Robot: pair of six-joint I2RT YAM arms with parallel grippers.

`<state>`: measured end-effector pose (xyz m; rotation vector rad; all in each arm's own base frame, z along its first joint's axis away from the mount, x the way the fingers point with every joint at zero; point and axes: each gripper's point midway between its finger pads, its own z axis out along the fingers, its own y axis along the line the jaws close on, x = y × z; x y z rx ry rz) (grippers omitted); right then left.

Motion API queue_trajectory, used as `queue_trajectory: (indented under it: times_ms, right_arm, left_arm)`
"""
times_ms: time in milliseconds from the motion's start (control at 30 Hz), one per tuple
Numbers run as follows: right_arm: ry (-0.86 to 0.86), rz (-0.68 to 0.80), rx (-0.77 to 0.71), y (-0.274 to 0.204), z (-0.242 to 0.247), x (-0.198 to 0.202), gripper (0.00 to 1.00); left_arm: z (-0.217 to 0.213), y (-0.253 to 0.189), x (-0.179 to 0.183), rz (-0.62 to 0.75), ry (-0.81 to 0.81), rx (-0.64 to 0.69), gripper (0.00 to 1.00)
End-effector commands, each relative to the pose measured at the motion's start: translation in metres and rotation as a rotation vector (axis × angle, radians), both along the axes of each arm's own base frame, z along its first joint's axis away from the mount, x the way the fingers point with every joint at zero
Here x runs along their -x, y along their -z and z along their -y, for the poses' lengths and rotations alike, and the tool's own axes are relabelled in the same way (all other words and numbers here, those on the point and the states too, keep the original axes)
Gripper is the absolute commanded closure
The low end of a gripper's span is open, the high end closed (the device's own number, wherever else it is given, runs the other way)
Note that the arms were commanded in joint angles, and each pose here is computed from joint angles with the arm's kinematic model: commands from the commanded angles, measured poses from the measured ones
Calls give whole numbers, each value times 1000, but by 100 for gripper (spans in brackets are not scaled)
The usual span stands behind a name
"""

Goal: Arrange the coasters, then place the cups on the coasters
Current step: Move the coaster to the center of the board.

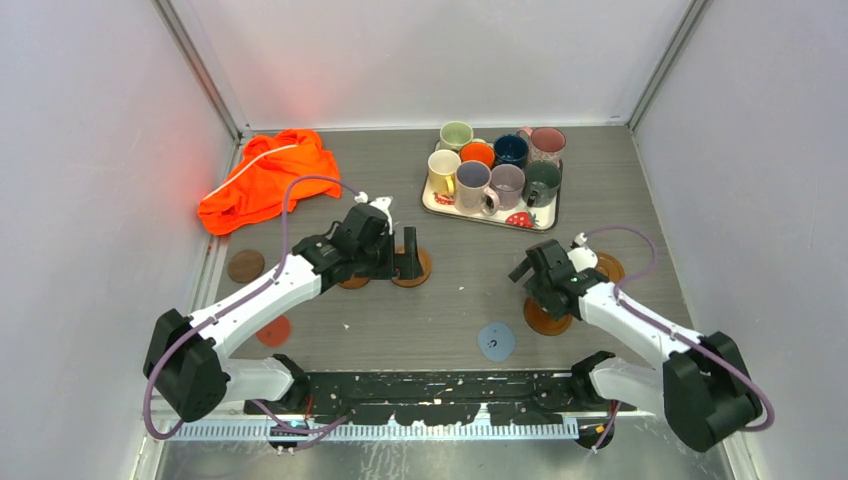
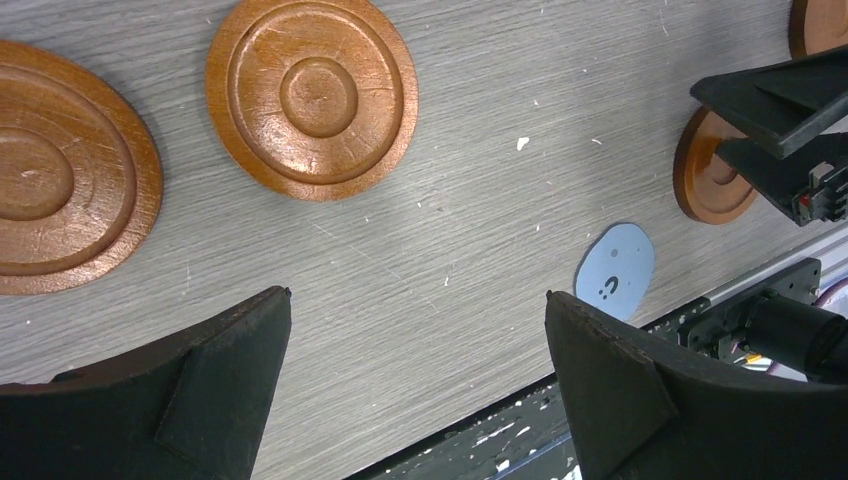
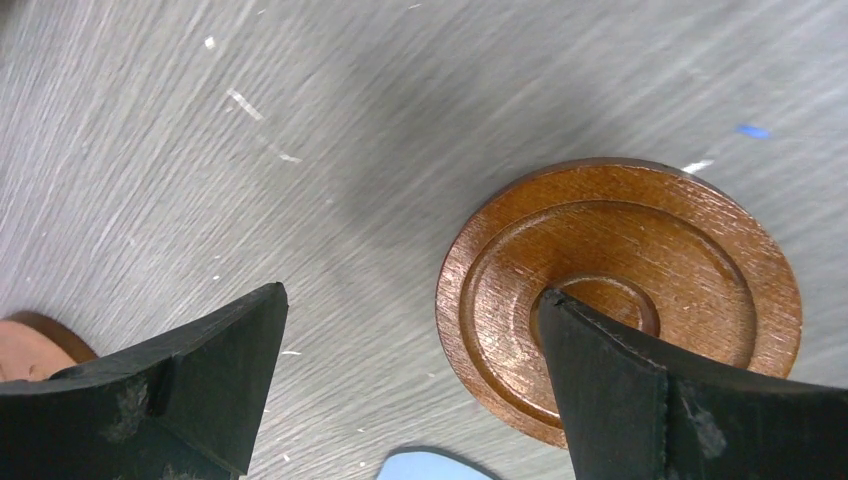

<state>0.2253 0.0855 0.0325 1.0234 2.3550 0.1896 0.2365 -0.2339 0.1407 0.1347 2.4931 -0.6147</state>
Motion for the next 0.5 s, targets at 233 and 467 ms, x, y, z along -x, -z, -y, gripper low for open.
queue_trajectory:
  times_ms: [233,467]
  right_arm:
    - [-197,76,-49,-17,-82,-51,0]
    - [-268,74,-70,-10,-118,-73,0]
  left_arm:
    - [-16,-11,-8,37,-26,-11,0]
    - [-27,-13,-7,42,-46,-21,0]
